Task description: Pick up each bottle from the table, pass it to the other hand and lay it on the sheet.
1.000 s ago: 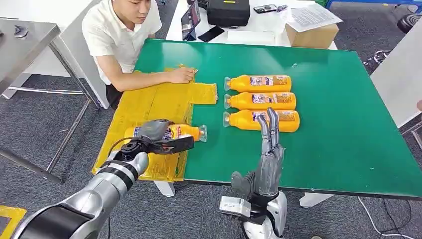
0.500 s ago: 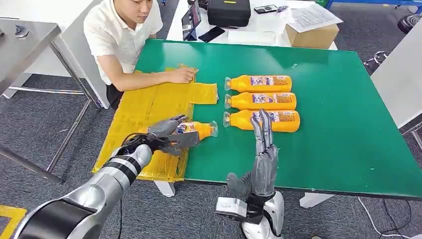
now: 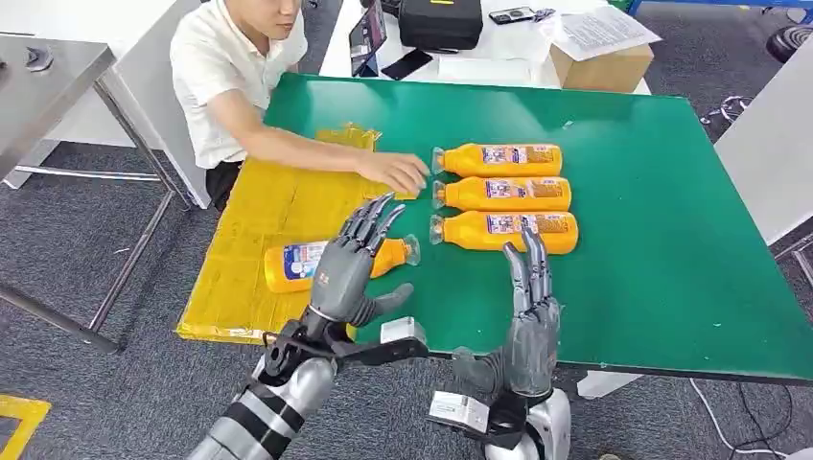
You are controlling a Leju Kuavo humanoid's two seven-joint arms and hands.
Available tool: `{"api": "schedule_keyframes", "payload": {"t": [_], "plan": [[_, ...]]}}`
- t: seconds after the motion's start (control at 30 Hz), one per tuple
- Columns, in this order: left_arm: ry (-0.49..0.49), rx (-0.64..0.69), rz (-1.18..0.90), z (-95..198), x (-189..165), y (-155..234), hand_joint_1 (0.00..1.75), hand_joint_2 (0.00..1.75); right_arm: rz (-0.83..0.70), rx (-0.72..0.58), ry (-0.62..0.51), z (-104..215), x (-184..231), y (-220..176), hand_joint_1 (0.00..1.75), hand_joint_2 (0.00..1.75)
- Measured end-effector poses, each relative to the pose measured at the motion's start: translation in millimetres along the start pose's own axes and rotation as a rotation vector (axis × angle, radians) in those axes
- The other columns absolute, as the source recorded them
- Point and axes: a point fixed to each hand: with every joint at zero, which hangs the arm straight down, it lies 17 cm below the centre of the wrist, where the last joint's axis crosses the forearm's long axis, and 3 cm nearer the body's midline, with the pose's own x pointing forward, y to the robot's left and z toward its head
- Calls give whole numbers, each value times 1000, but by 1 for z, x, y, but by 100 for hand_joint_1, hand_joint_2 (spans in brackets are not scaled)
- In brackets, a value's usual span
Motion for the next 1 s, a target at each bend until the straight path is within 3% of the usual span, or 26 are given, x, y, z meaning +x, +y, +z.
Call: {"api": "schedule_keyframes", "payload": {"t": [0.13,0.17,0.33,0.5,0.9,1.0], "plan": [[-34,66,55,2,22,17,0,175,47,20,10,7,-9,-2,0,0],[-40,69,59,3,25,18,0,175,52,21,10,8,-10,-3,0,175],[-12,61,226,10,32,21,0,175,162,105,2,23,-30,5,0,175],[204,109,655,32,7,15,0,175,377,225,64,58,-107,-12,0,175],[226,119,683,36,3,15,0,175,410,236,82,64,-122,-22,0,175],[367,151,874,52,-14,4,0,175,522,293,123,84,-164,-45,0,175]]}}
